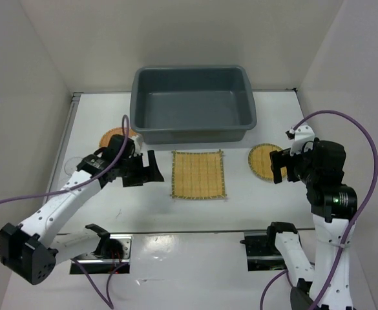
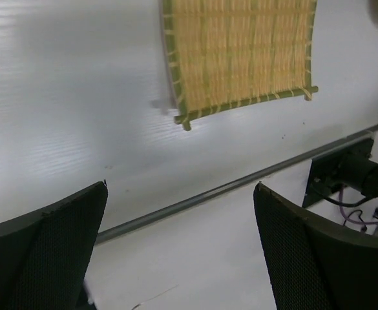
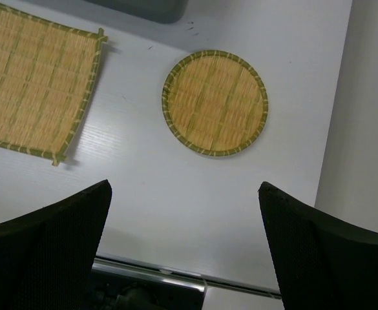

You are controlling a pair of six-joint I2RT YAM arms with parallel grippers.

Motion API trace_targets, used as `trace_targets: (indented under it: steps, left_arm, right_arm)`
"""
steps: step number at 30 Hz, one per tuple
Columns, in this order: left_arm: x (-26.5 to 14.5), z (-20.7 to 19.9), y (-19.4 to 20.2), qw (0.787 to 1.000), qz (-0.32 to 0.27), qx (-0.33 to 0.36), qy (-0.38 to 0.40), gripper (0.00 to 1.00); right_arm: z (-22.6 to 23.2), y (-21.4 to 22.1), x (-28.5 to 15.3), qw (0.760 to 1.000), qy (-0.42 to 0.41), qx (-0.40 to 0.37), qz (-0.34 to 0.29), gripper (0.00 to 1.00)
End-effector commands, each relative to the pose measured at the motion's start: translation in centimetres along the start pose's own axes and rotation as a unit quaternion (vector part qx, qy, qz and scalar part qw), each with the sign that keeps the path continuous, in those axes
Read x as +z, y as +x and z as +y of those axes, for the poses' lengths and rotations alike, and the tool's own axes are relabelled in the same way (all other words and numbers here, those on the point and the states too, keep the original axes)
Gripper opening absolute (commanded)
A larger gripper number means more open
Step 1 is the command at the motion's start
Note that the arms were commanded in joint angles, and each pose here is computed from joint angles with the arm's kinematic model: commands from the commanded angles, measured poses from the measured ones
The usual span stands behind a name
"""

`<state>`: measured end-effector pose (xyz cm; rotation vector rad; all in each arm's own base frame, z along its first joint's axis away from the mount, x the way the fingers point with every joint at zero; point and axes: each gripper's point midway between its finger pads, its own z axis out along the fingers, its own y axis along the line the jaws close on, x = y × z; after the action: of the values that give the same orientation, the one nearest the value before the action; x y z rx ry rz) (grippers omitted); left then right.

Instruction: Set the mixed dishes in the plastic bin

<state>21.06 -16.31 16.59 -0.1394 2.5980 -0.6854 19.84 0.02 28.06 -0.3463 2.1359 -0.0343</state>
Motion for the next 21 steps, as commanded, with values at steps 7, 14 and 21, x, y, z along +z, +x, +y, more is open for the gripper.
trace_targets:
  steps: [7, 14, 21]
  left_arm:
    - [8.2, -3.3, 1.7, 0.996, 0.066, 0.002, 0.064, 1.00]
    - [10.6, -1.4, 0.7, 0.995, 0.056, -0.040, 0.069, 1.00]
    - [11.5, 0.5, -0.6, 0.995, 0.045, -0.040, 0.081, 1.00]
  right_arm:
    - [-1.0, 0.6, 0.5, 0.999, 0.039, 0.026, -0.014, 0.99]
    - [-1.9, 2.3, 4.5, 0.995, 0.045, 0.062, 0.064, 0.99]
    - [3.9, 4.3, 7.3, 0.971, -0.188, -0.028, 0.146, 0.84]
